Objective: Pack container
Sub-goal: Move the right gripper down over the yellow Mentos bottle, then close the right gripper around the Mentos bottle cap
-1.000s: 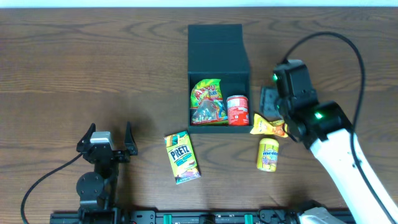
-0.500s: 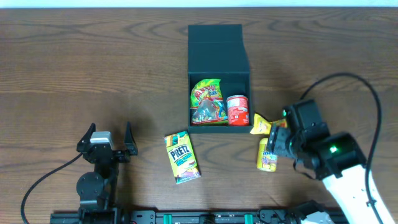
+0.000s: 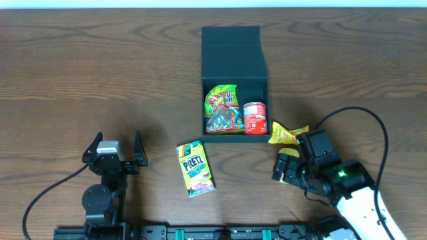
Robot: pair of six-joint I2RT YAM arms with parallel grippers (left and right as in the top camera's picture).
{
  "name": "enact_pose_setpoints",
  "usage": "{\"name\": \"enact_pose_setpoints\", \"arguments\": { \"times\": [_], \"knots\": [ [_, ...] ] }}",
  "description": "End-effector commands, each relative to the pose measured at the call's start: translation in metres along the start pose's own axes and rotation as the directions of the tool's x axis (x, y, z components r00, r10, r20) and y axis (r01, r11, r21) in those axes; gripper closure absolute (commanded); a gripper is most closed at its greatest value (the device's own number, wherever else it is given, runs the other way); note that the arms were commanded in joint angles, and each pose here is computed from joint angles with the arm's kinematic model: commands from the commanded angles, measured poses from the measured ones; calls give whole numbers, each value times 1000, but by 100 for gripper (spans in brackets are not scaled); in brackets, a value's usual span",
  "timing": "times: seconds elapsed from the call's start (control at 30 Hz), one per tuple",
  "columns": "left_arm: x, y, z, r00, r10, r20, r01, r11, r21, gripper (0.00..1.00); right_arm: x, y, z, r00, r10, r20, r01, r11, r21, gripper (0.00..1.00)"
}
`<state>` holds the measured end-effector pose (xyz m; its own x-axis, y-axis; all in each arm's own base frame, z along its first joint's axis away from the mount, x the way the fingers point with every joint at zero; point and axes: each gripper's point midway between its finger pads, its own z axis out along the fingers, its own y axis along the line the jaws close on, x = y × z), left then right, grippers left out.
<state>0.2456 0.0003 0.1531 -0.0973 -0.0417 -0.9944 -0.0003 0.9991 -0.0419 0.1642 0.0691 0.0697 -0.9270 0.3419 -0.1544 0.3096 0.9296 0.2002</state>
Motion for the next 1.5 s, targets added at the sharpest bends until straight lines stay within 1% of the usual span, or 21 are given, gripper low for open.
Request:
{"name": "enact_pose_setpoints", "arguments": {
  "times": [0.0,0.2,0.67,0.93,1.0,1.17,1.23,1.3,1.4,1.47],
  "knots": [
    [17,2,0,998,-6,-58,6,1000,-7,5,3,-1,6,1000,23,-8,-24,1000,-7,1],
    [17,2,0,998,-6,-59,6,1000,-7,5,-1,-5,18,1000,25,-15,-24,999,31,1],
    [17,2,0,998,-6,-59,6,1000,-7,5,-10,-2,56,996,35,-83,-27,995,93,1],
    [17,2,0,998,-6,-58,6,1000,-7,5,-9,-15,67,994,42,-102,-24,985,174,2],
    [17,2,0,998,-6,-58,5,1000,-7,5,-9,-18,68,994,64,-94,-44,979,197,2],
    [17,2,0,998,-6,-58,6,1000,-7,5,-11,-20,71,994,63,-87,-44,977,210,3],
    [17,2,0,998,-6,-58,6,1000,-7,5,-12,-20,72,994,63,-86,-43,977,209,5],
    [17,2,0,998,-6,-58,6,1000,-7,5,-12,-20,73,994,63,-87,-43,977,210,12],
    [17,2,0,998,-6,-58,6,1000,-7,5,-11,-21,75,993,64,-97,-42,975,218,13],
    [17,2,0,998,-6,-58,6,1000,-7,5,-10,-22,76,993,66,-103,-41,974,224,17]
  ]
}}
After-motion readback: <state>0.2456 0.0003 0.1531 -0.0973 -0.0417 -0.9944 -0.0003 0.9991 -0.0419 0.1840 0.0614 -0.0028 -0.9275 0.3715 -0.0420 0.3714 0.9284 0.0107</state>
